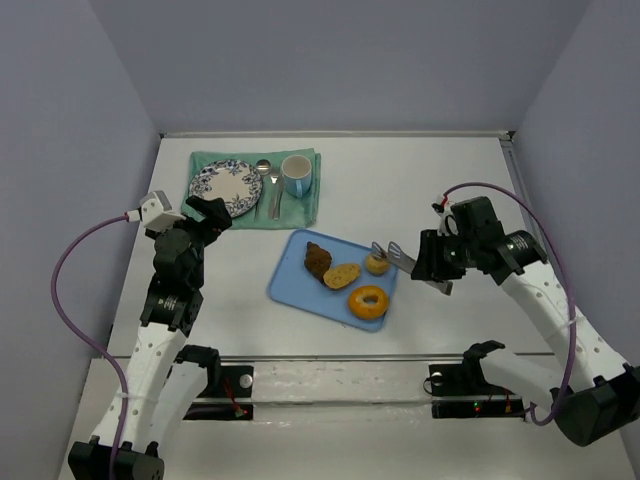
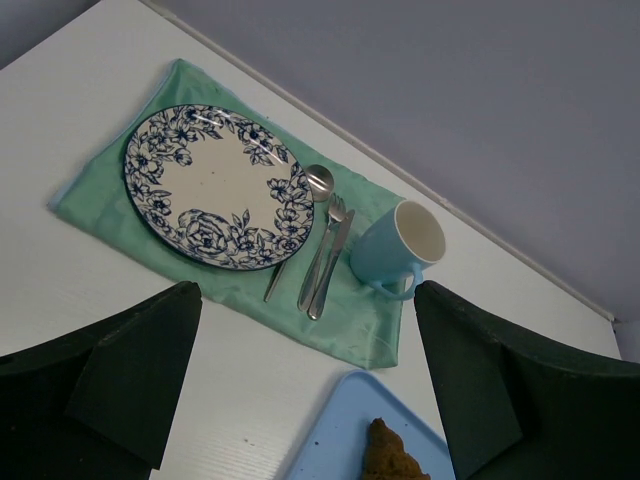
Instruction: Place the bread
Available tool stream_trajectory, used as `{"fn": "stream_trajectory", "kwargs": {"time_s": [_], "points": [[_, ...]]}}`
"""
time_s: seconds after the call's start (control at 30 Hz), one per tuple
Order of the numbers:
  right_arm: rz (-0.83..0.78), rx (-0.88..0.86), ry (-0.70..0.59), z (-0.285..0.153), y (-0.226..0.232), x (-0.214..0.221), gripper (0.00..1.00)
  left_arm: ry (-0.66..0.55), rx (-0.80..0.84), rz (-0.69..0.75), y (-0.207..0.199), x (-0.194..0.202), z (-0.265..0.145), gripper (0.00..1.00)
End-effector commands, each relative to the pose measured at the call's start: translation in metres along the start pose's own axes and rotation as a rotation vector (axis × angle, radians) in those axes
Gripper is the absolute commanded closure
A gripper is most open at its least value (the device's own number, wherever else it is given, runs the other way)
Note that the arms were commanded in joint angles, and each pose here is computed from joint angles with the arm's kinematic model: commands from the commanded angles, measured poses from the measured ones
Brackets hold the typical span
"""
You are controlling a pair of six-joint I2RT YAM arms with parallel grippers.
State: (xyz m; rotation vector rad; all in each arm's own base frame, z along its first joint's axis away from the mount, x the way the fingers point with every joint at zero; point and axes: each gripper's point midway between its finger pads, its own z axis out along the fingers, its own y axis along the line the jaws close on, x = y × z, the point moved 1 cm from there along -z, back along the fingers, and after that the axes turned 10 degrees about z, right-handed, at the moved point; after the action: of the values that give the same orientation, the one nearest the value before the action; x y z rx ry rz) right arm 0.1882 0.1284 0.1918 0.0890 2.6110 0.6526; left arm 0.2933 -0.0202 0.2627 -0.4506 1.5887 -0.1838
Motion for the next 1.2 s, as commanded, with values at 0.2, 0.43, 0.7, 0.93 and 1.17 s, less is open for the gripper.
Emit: {"fn": "stream_trajectory", "kwargs": {"time_s": [0.2, 0.43, 0.7, 0.93, 1.17], "points": [[-0.039, 0.101, 0.011, -0.005, -0.002, -0.006, 0.48, -0.050, 0.001, -0.017, 0.000, -0.008, 0.000, 0.01], [-0.074, 0.075, 0.056, 0.004, 0.005, 0.000, 0.46, -0.048, -0.005, -0.016, 0.001, -0.007, 0.002, 0.01], [-0.096, 0.091, 0.100, 0.013, 0.009, 0.002, 0.45, -0.047, -0.003, -0.015, 0.000, -0.007, 0.001, 0.01], [-0.118, 0.102, 0.096, 0.016, 0.013, -0.003, 0.71, -0.063, 0.007, -0.024, 0.000, -0.011, -0.003, 0.01], [-0.149, 0.043, -0.054, -0.002, 0.031, -0.029, 0.89, -0.061, 0.005, -0.021, 0.000, -0.011, -0.003, 0.01]]}}
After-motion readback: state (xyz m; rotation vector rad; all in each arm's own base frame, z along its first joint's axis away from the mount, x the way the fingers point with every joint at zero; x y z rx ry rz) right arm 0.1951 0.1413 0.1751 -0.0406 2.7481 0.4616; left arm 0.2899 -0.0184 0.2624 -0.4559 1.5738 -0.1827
